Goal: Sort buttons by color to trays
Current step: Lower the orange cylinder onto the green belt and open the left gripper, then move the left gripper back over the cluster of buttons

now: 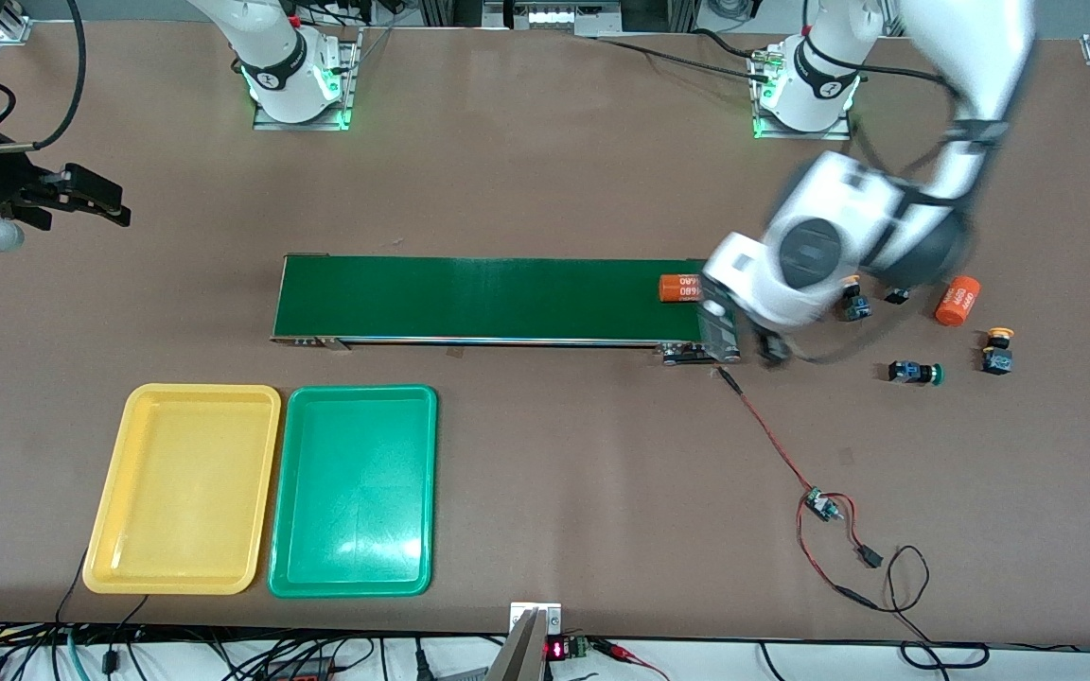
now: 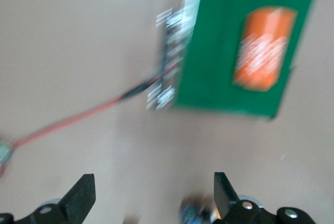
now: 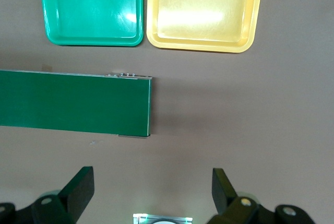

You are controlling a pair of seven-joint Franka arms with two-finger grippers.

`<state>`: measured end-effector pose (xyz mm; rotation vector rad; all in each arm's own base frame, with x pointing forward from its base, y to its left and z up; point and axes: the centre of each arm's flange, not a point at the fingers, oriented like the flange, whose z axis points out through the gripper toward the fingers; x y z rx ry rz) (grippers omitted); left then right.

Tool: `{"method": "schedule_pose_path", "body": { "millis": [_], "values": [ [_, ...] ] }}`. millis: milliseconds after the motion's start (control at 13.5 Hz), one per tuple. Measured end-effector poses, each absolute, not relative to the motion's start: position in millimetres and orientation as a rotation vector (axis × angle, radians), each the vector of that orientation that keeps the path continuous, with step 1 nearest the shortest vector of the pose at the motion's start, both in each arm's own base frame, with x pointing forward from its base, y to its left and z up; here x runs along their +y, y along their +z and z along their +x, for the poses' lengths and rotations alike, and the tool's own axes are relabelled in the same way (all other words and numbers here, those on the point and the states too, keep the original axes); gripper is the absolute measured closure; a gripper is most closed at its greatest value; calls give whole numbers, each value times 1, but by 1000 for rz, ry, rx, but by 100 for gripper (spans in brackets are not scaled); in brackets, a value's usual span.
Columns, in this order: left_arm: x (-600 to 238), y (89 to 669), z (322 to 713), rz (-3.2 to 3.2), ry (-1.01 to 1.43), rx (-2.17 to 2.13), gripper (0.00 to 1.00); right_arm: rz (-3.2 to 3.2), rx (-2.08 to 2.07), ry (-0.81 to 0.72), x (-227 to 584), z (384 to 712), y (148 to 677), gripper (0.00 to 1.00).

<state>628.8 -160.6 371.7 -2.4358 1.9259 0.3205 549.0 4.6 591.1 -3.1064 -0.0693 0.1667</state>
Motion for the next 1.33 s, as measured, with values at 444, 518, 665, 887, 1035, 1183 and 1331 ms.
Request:
{"method": "schedule_pose_path", "body": {
  "millis": [444, 518, 665, 887, 1035, 1183, 1331],
  "values": [
    [-91, 366, 668, -2529, 344, 1885, 0, -3106, -69, 166, 5, 549, 591, 0],
    [-96, 367, 667, -2527, 351, 1886, 0, -3106, -69, 166, 5, 549, 591, 0],
    [-94, 368, 666, -2556, 376, 1843, 0, -3106, -69, 166, 5, 549, 591, 0],
    [-81, 369, 667, -2650, 388, 1688, 0, -3106, -70, 166, 5, 549, 591, 0],
    [-80, 368, 666, -2719, 401, 1553, 0, -3106, -73, 166, 6, 549, 591, 0],
    [-79, 366, 664, -2808, 424, 1365, 0, -3107, -75, 166, 6, 549, 591, 0],
    [-68, 361, 662, -2953, 452, 1093, 0, -3107, -75, 165, 6, 549, 591, 0]
  ]
}}
